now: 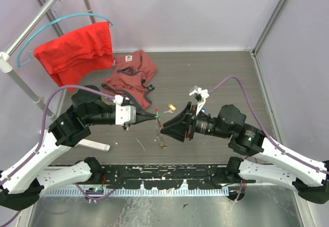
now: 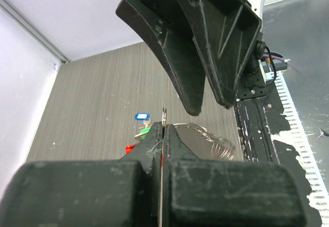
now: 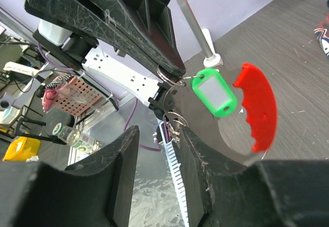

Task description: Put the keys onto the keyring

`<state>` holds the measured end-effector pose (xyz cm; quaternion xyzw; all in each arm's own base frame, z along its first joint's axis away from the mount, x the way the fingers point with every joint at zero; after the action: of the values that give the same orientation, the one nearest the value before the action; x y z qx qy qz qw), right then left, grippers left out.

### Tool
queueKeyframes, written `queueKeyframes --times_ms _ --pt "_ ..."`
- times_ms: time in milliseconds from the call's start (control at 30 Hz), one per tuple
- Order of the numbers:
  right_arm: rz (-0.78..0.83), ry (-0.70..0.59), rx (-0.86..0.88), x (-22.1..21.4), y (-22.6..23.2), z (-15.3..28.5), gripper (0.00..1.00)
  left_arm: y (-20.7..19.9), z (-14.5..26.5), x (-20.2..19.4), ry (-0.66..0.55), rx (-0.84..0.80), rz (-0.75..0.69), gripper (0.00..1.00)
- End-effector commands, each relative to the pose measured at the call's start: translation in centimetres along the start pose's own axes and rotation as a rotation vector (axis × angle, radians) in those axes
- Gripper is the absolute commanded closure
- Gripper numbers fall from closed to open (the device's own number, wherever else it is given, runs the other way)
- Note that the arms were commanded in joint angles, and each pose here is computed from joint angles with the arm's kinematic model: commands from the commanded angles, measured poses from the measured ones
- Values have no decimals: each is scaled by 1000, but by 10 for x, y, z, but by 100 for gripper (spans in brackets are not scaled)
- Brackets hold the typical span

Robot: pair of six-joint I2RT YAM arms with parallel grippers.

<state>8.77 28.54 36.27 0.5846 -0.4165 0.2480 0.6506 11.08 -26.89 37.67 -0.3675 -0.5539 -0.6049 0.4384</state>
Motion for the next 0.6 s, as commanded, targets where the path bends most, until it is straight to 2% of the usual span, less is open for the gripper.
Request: queueKeyframes --times_ms 0,300,567 --pt "40 -64 29 13 9 -8 58 1 -1 15 -63 -6 -41 100" --pt "88 -54 81 14 18 -12 58 -4 -2 18 -86 -35 -41 100" --pt "91 -46 104 12 21 -16 66 -3 -2 19 -88 -30 -42 100"
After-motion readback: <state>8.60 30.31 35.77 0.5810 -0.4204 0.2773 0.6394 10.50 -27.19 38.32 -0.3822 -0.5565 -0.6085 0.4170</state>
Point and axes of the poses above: each gripper's point midway between its finger pads, its own z axis back along the fingers, its own y axis along the line the jaws close on, x = y × z, the point moved 1 cm from there along z, back along the fingers
